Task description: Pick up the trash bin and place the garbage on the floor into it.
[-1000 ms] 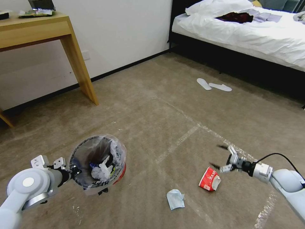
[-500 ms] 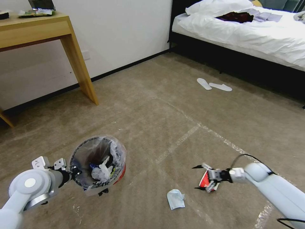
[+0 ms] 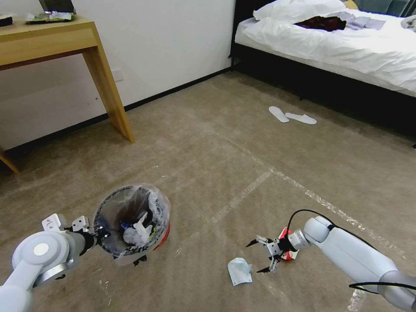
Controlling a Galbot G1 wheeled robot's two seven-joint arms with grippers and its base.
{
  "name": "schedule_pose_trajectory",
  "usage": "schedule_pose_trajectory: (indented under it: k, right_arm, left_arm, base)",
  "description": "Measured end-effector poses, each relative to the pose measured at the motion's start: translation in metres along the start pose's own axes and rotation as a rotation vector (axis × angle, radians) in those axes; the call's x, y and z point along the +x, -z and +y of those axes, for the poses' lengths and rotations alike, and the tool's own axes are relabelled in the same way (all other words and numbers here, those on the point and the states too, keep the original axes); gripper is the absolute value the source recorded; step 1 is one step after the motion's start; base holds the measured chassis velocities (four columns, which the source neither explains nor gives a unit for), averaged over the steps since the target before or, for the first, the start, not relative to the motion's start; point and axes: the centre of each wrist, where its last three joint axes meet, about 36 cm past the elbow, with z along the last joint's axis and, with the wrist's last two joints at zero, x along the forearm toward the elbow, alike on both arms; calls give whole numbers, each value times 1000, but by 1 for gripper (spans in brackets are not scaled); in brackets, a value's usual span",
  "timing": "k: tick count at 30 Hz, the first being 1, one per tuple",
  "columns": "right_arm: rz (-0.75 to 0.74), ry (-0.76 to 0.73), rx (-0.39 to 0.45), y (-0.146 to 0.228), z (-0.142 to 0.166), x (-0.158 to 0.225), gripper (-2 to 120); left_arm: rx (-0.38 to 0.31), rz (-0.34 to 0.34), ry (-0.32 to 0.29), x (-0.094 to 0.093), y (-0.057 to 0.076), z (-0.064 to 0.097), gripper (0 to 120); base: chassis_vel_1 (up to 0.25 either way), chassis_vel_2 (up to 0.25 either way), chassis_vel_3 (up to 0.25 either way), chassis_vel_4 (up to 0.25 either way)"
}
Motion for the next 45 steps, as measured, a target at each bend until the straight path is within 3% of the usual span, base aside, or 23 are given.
schedule_pose_trajectory:
  k: [5,16,28,37,45]
  right_arm:
    - [28,-36,-41,-9,17,-24,100]
    - [52,-45,-108,-23,30,-59,100]
    - [49,-73,-118,-6,6,-124,100]
    - [117,-106,-80,-9,-3,-117,100]
    - [158,-105,-95,-21,2,-102,100]
  left_arm:
    - [1,-2,2,1,-7,1,0]
    - [-7,-10,1,6,-8,0,0]
    - [-9,-16,-6,9,-8,-2,0]
    - [-13,-19,-19,9,-7,-3,0]
    - [-18,-20,-25,10,-8,-5,0]
  base:
    - [0,0,0,0]
    - [0,0,0,0]
    - [0,0,0,0]
    - [0,0,0,0]
    - [0,0,0,0]
